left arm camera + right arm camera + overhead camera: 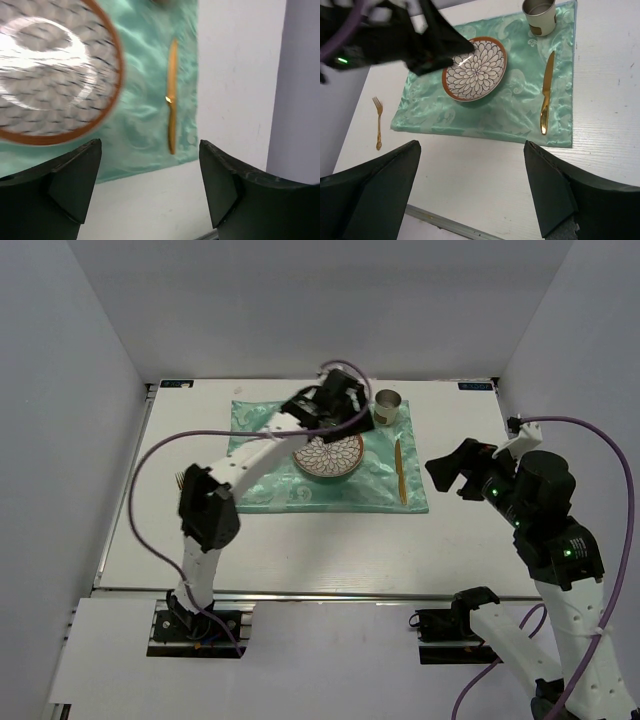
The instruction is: Set the dinner table for one person
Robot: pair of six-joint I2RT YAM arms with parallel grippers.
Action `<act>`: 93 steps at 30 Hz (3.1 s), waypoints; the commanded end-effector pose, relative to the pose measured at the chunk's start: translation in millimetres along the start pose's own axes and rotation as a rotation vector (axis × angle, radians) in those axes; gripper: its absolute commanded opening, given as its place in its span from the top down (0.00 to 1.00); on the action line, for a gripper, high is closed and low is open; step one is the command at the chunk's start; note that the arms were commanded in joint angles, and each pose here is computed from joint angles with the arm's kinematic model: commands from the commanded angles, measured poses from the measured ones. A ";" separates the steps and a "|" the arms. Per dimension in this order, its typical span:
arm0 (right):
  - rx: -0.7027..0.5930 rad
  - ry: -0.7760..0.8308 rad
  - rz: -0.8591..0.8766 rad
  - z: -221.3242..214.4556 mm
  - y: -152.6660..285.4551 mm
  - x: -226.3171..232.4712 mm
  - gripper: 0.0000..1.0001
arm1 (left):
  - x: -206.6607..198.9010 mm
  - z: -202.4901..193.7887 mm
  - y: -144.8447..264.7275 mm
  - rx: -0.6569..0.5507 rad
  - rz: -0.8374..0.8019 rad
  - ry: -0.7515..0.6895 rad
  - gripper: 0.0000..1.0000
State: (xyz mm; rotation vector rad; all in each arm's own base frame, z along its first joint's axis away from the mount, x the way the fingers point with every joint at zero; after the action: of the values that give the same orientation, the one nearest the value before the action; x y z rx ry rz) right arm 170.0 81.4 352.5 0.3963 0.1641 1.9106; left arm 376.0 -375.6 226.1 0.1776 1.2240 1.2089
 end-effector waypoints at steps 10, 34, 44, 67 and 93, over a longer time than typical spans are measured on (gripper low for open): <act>-0.001 0.037 0.111 -9.2 -17.2 8.4 0.11 | 310.4 145.5 168.6 -0.266 0.667 0.286 0.02; -0.004 0.033 0.269 -36.3 -29.5 21.0 0.11 | 467.7 75.9 118.7 0.011 0.763 0.536 0.41; -0.019 0.023 0.281 -31.4 -28.0 23.6 0.11 | 461.7 99.3 137.0 -0.076 0.821 0.508 1.00; 0.040 0.067 0.183 -43.5 -24.7 9.4 0.11 | 290.7 133.5 59.8 0.210 0.379 -0.051 1.00; 0.083 0.093 0.189 -49.0 -23.5 8.7 0.11 | 309.4 122.0 8.5 0.263 0.606 -0.202 1.00</act>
State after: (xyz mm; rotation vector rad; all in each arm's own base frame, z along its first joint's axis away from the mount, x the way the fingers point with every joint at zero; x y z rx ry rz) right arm 171.5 102.7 284.4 0.4562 0.2997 2.0933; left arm 412.0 -79.7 71.7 0.8968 1.2693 1.4442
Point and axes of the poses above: each gripper's point midway between its finger pads, its own y axis back along the fingers, its own x axis along the line the jaws close on, z = x × y, the point moved 5 cm from there along y, back along the fingers, and after that the axes turned 15 degrees about y, right-handed, at the moved point
